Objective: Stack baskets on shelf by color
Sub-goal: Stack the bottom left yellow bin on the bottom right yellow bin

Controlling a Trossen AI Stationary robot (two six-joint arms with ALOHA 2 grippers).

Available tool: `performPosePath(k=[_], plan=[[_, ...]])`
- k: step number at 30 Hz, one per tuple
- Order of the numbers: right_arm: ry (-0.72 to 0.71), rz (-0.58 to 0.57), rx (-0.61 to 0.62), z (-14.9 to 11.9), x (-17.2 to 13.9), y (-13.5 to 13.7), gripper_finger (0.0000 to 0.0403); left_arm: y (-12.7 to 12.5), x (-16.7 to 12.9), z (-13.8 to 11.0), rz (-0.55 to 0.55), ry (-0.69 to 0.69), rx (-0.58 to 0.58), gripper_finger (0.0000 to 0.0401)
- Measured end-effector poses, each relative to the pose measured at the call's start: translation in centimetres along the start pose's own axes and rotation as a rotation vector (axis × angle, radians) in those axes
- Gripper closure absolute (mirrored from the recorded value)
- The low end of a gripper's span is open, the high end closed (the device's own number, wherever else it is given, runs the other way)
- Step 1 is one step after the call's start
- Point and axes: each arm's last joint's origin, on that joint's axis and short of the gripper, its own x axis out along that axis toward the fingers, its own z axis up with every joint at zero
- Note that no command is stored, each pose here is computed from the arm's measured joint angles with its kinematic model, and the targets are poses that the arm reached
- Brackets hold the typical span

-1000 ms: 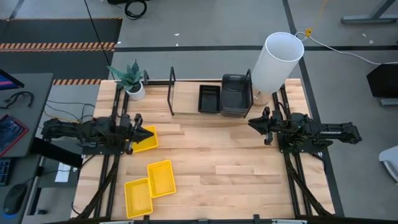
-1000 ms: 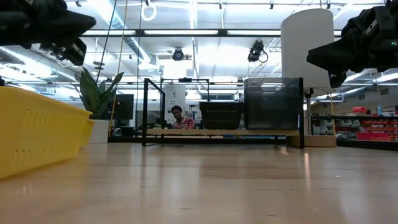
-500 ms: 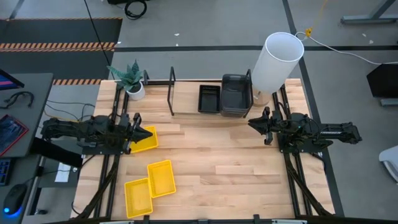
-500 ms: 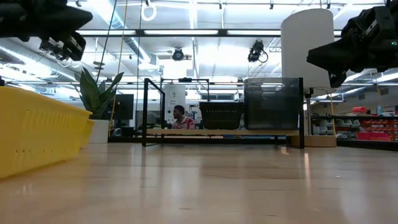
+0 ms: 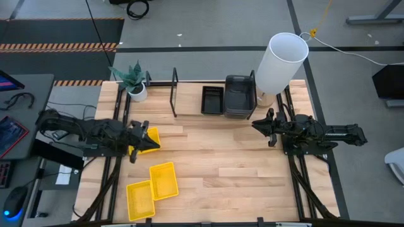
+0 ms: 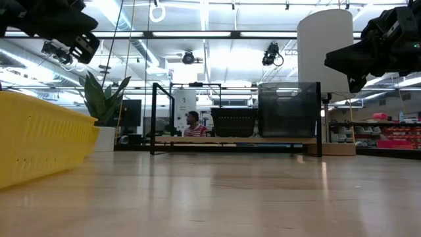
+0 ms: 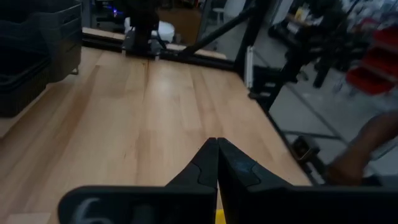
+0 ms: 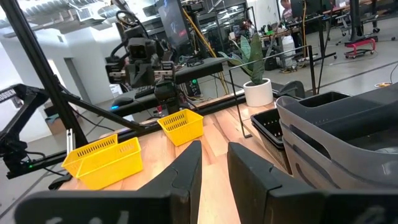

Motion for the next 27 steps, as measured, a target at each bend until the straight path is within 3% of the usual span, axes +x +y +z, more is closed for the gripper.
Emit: performPosePath(k=[5,9,15,19,27], plan=[[0.000,0.000,0.000,0.0,0.0,0.0,0.0320,-0.2,1.1,0.3,0.082,0.043,0.015,0.0391],[0.000,0.000,0.000,0.0,0.0,0.0,0.0320,-0.7,1.4,0.9,0.084,0.118,0.017,0.0391],[0.000,0.000,0.000,0.0,0.0,0.0,0.0319,-1.8,0.8,1.9,0.101,0.317,-0.078,0.0395],[0.000,0.000,0.000,0.0,0.0,0.0,0.0319,-2.8,1.1,3.2,0.129,0.314,-0.166,0.0395],[0.000,0.000,0.000,0.0,0.0,0.0,0.0319,-5.8,2.3,2.3,0.133,0.505,-0.300,0.0396]])
